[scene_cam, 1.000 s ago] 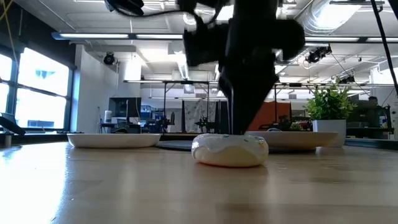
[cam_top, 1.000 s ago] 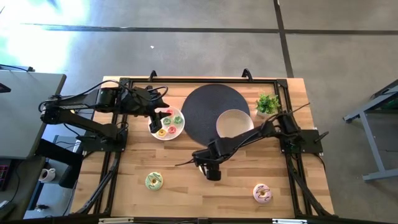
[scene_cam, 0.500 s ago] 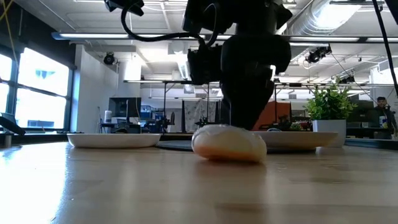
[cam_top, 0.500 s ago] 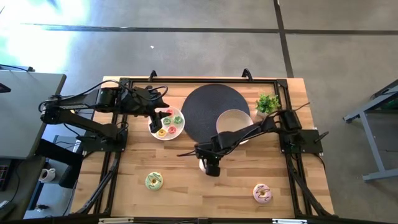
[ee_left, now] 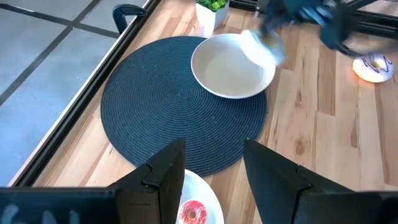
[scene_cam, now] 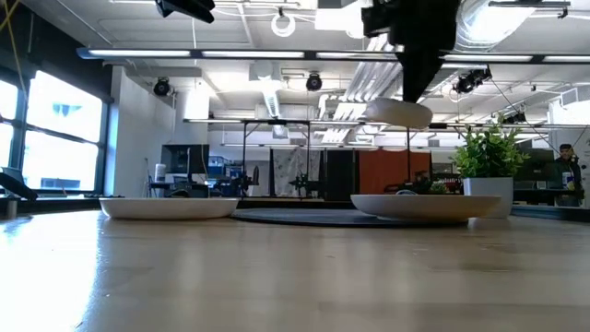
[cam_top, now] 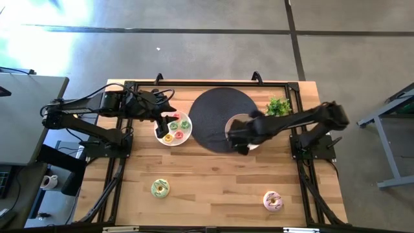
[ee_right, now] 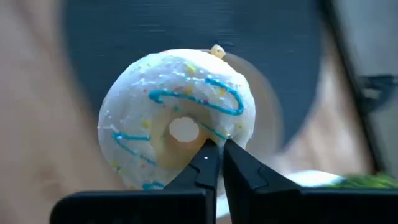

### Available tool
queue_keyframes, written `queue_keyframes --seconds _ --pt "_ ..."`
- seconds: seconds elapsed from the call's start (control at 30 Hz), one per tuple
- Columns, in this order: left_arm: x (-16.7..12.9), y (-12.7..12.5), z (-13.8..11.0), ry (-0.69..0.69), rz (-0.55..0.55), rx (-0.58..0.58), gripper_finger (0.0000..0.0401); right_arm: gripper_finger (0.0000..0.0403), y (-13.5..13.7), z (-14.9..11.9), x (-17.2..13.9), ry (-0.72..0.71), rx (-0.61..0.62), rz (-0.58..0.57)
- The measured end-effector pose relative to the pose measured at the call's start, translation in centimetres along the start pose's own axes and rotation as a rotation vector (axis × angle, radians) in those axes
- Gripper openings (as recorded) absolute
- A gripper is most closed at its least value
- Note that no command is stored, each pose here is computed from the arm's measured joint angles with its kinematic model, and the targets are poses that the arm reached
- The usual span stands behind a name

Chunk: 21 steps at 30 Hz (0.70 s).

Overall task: Pick & Place donuts
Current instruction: Put the large white donut into the brown plate

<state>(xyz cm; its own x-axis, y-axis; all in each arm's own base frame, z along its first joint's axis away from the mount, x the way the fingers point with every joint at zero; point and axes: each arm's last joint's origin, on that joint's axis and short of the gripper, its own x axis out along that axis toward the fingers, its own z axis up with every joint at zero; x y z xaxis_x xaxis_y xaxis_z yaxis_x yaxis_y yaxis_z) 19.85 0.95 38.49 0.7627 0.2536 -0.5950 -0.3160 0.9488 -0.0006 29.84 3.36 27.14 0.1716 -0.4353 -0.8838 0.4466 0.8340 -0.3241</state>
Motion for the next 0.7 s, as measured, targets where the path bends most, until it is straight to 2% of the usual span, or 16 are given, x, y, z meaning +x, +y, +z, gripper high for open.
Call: queue_keyframes --seconds 0.13,0.33,0.47,0.63,0.7 --pt "0.0 0.0 0.0 -0.001 0.001 0.0 0.0161 0.0016 -2.7 -1.7 1.4 -0.021 0.088 -0.043" --pt "0.0 0.0 0.0 -0.003 0.005 0.0 0.0161 0.001 -5.1 -5.2 7.3 0.059 0.19 0.01" --pt "0.0 0.0 0.1 -0.012 0.009 -0.002 0.0161 0.0006 -6.2 -6.9 10.2 0.087 0.236 0.016" --pt "0.0 0.0 0.4 -0.037 0.004 -0.009 0.0161 0.0034 -7.1 -7.7 11.8 0.104 0.282 0.009" --pt "0.0 -0.1 0.4 -0.044 0.003 -0.011 0.0161 0.0052 -7.2 -7.7 11.8 0.108 0.262 0.008"
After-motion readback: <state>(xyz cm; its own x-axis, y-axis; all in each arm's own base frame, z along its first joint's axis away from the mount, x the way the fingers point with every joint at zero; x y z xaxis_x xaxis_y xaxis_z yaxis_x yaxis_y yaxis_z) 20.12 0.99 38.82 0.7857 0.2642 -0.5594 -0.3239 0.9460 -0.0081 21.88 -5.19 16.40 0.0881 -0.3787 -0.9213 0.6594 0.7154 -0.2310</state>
